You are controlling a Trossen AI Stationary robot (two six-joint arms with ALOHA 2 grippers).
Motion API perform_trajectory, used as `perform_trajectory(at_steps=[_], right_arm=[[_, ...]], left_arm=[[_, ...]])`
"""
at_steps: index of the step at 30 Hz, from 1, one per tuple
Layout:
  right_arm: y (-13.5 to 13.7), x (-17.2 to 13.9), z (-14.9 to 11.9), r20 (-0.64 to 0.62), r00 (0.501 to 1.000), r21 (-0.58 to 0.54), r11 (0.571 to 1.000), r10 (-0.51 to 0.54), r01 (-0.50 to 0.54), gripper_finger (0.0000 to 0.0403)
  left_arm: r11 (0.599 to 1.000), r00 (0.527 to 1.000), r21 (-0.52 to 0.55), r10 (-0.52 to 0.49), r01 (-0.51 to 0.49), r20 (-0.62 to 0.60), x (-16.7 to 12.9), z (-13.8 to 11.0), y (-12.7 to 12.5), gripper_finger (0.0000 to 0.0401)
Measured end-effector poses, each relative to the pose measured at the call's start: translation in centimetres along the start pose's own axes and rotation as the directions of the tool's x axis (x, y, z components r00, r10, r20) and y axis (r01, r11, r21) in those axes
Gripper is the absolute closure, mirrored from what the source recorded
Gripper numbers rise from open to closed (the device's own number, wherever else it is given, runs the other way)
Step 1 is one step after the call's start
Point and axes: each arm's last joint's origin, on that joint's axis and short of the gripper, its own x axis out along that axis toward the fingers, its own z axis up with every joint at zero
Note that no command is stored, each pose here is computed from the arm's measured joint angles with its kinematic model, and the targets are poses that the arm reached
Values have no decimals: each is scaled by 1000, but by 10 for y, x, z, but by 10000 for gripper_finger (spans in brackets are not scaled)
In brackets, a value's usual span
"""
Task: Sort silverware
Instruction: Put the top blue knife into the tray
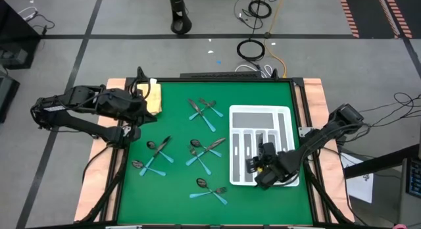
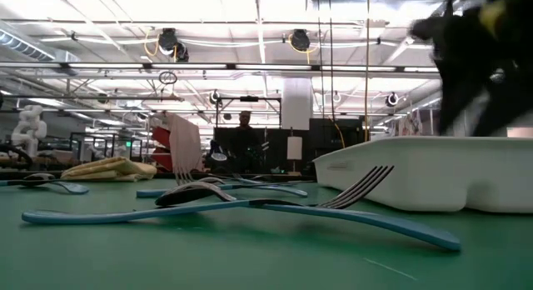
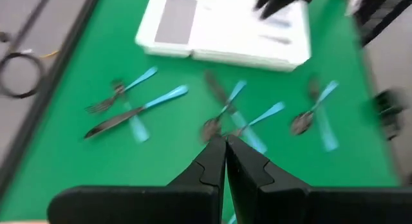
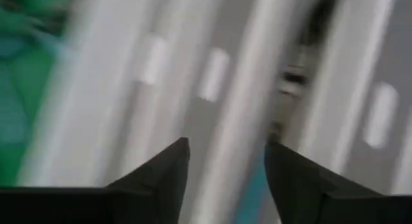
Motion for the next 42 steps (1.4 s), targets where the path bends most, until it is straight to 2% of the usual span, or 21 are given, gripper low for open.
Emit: perform_trajectory(at_steps=[5,9,12,14,17,19,22,27,30,34,38,40,42], right_arm=[[24,-49,23,101,993,-170,984,68,-50,196],[42,-91,39,100,986,-320,943,133,-94,198],[48,-114,49,91,983,-406,907,160,-111,201],[45,-128,54,96,984,-447,890,148,-90,201],[36,-147,60,115,988,-473,881,102,-35,201],[34,-155,60,121,985,-462,886,122,-53,201],[28,-163,60,121,980,-467,880,159,-85,202],[24,-169,56,118,975,-460,881,187,-113,202],[23,-170,54,115,975,-465,877,192,-118,202],[21,-172,51,123,970,-472,872,209,-128,202],[17,-176,41,104,969,-479,865,226,-150,202],[13,-177,34,96,968,-470,868,231,-161,202],[9,-175,28,95,969,-448,879,229,-164,202]], left_arm=[[977,977,-20,-212,213,33,22,4,-9,380],[925,924,-79,-376,371,-67,61,-2,-26,380],[909,894,-99,-417,406,-164,94,-13,-46,381],[928,903,-81,-374,365,-213,113,-20,-59,381],[981,944,1,-188,196,-270,140,-27,-64,381],[997,971,21,-71,78,-229,156,-24,-60,381],[1000,992,-16,11,-13,-123,180,-10,-48,381],[991,996,-103,88,-87,10,213,9,-10,377],[982,997,-181,58,-48,55,233,15,9,364],[974,999,-224,-36,41,27,261,10,19,335],[965,999,-260,-41,32,-29,278,1,20,314],[969,999,-248,7,-19,-50,280,-1,21,312],[967,989,-212,127,-141,-79,279,-4,30,311]])
